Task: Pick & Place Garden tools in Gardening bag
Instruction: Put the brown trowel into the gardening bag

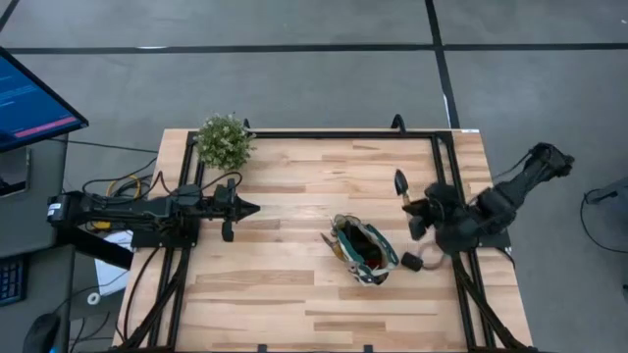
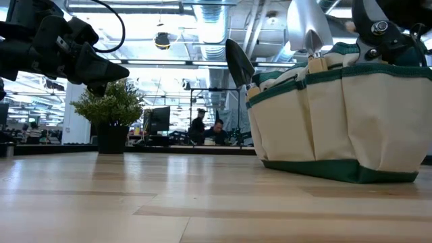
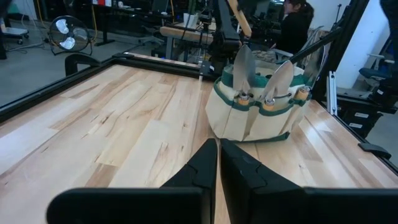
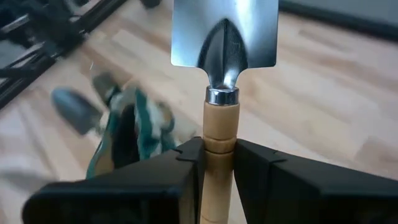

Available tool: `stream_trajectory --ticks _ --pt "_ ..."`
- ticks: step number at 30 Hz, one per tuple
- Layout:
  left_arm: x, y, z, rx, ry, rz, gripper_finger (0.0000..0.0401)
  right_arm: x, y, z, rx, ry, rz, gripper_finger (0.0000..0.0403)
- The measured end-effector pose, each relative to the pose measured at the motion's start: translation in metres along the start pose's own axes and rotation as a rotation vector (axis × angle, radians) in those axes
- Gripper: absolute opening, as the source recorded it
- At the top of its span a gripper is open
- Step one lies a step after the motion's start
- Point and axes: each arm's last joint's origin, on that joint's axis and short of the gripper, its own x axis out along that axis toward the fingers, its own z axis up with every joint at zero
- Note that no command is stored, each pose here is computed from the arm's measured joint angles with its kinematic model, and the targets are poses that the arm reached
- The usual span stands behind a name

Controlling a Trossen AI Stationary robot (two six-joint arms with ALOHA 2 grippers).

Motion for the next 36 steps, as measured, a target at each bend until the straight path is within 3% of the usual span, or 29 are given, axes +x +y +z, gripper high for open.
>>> stream_trajectory --ticks 7,17,28,36 --pt "0.000 0.000 0.000 0.000 0.000 0.000 0.0017 0.003 -0.020 -0.050 0.031 -0.039 0.170 0.0052" --pt "0.000 0.000 0.000 0.000 0.000 0.000 0.0017 0.014 -0.018 -0.104 0.064 -0.094 0.368 0.0052" --pt "0.000 0.000 0.000 0.000 0.000 0.000 0.0017 0.027 -0.011 -0.124 0.019 -0.282 0.344 0.0052" --pt "0.000 0.000 0.000 0.000 0.000 0.000 0.0017 0.041 -0.001 -0.139 0.042 -0.318 0.304 0.0052"
